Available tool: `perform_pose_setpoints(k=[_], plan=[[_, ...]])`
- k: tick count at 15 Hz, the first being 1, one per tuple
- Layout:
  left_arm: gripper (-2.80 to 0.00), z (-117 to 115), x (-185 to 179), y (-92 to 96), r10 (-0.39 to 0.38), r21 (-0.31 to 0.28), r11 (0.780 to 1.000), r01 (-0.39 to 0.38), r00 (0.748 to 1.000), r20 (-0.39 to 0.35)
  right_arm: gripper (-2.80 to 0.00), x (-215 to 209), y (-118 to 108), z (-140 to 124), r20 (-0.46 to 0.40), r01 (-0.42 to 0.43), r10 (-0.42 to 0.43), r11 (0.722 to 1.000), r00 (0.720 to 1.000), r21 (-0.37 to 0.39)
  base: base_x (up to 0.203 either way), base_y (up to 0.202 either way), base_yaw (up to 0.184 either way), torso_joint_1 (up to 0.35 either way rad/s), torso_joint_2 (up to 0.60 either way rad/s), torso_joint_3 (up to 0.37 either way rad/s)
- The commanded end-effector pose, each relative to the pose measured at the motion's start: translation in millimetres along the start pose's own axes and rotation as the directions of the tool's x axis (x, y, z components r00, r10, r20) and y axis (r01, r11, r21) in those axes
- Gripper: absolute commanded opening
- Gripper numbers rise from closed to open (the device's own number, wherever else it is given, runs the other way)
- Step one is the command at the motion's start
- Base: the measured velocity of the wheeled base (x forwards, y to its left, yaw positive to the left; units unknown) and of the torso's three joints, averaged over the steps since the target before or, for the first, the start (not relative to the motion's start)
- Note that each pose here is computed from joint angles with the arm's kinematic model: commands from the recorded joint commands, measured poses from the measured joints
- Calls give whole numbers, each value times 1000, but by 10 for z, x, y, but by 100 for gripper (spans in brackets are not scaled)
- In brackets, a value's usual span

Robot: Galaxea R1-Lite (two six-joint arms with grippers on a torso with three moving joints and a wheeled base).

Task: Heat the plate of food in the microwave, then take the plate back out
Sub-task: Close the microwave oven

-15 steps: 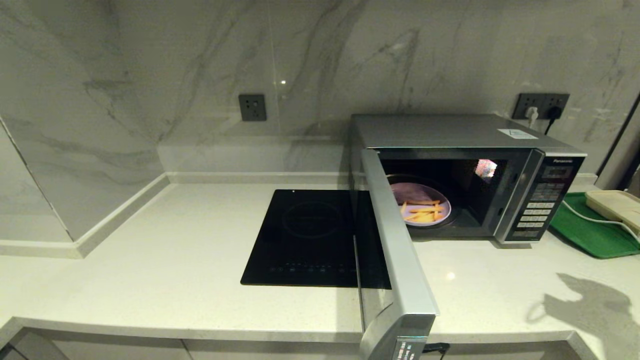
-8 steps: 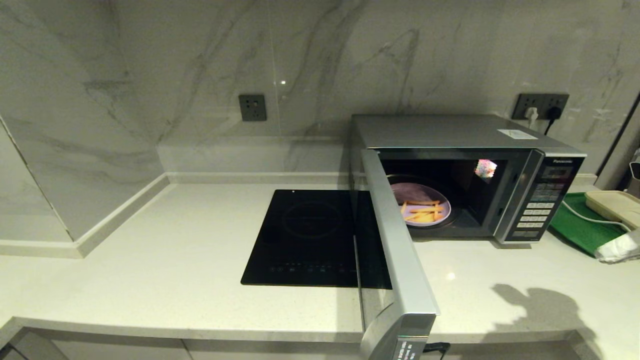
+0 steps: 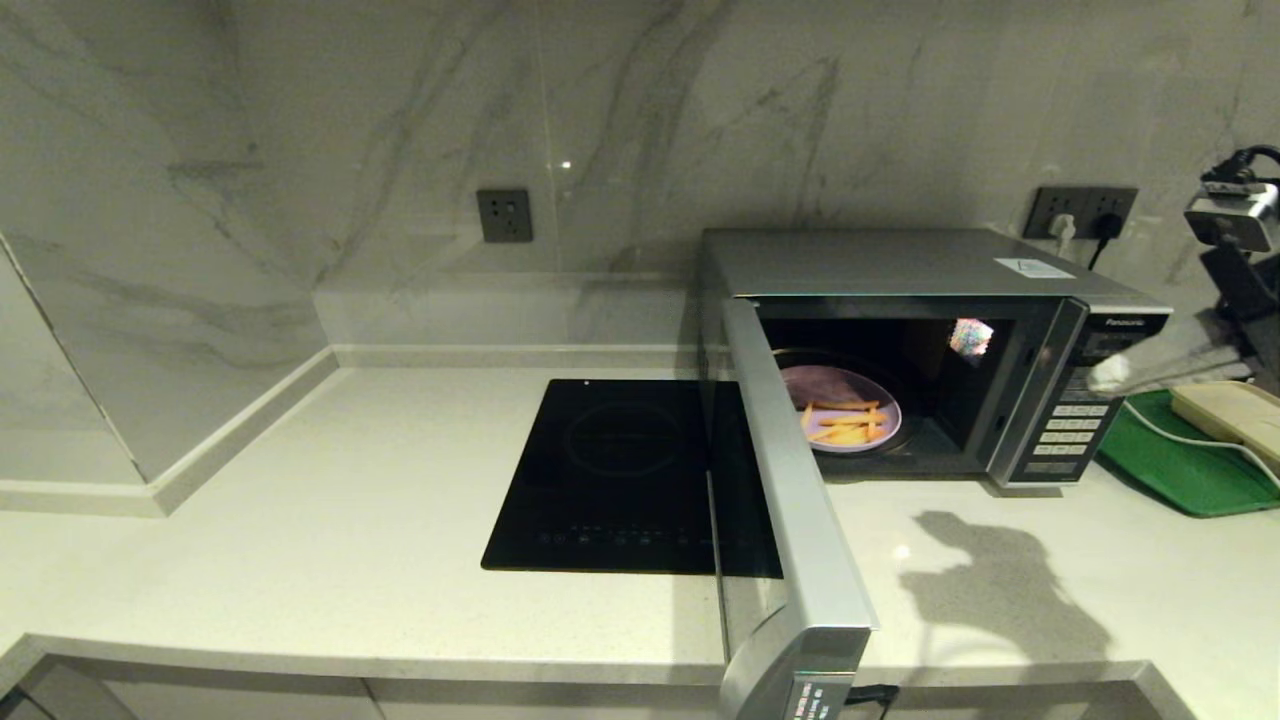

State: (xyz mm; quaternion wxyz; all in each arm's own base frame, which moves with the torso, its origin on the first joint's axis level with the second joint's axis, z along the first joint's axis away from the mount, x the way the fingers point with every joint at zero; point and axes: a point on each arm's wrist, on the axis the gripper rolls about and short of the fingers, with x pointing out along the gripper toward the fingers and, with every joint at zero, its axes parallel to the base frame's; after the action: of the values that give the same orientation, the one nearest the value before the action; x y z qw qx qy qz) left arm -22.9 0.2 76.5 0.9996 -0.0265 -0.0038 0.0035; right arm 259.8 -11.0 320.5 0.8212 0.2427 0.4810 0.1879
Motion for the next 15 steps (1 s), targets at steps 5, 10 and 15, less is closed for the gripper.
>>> perform_pose_setpoints(k=[5,10,15], plan=[[-280,0,0,0,0,-1,1000,0,1000,0,-280,515,604,46,106,169,-167,985,980,-14,0,0,0,0,0,0],[-280,0,0,0,0,-1,1000,0,1000,0,-280,303,1012,-256,121,69,-51,986,991,-149,0,0,0,0,0,0],[-280,0,0,0,1,-1,1000,-1,1000,0,-280,367,1312,-497,45,-10,23,967,999,-255,0,0,0,0,0,0]])
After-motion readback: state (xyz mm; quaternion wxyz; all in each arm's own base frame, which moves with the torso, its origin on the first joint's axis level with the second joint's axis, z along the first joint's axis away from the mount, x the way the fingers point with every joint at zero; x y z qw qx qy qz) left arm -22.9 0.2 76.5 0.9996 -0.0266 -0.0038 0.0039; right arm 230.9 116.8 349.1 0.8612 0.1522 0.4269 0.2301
